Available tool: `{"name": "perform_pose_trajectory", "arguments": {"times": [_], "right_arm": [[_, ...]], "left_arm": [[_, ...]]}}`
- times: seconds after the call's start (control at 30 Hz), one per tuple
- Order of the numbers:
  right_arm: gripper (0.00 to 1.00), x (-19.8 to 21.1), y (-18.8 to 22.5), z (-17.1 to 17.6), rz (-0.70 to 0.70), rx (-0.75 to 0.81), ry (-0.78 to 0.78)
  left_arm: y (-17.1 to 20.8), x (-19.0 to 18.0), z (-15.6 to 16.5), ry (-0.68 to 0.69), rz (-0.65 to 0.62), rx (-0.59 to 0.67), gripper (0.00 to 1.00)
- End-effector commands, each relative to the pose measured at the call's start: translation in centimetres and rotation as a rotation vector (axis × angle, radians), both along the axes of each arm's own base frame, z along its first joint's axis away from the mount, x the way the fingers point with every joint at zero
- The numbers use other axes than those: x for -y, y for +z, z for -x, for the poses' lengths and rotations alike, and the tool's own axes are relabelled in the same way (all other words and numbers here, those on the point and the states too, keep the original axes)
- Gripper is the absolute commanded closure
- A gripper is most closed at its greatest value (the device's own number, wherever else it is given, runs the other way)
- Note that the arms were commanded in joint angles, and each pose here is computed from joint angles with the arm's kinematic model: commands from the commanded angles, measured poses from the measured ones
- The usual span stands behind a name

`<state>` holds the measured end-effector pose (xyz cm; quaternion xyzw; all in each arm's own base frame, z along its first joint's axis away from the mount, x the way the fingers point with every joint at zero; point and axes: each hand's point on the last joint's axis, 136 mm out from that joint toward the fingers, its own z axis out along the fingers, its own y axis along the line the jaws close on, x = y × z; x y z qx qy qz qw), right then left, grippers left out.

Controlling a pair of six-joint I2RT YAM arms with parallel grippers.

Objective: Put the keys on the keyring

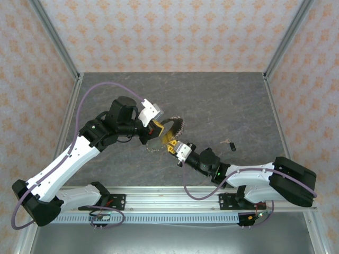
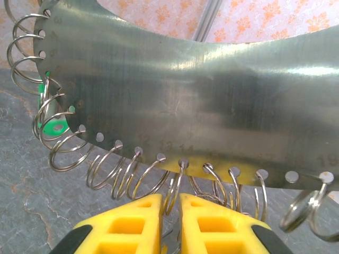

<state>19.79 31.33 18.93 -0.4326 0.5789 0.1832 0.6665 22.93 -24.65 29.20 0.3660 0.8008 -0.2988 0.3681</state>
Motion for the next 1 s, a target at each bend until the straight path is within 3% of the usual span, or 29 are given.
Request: {"name": "perform_pose_trajectory", "arguments": {"times": [0.0, 0.27, 0.53, 0.77, 0.97], "right_arm": [[0.84, -0.3, 2.3, -0.5, -0.073, 0.028, -0.025], [0.89, -0.5, 2.5, -0.6, -0.083, 0.024, -0.026], [0.86, -0.8, 2.7, -0.6, -0.108, 0.013, -0.016], [0.99, -1.0, 2.2, -0.8, -0.084, 0.011, -0.022], [1.00, -0.3, 2.2, -0.8, -0.087, 0.006, -0.040]], "left_arm": [[0.6, -0.1, -0.4, 0.012, 0.014, 0.028, 1.00], [0.7, 0.2, -0.7, 0.013, 0.019, 0.027, 1.00], [0.5, 0.2, -0.7, 0.016, 0.018, 0.018, 1.00], [0.5, 0.1, -0.9, 0.027, 0.018, 0.025, 1.00], [0.0, -0.6, -2.2, 0.120, 0.007, 0.028, 1.00]]}}
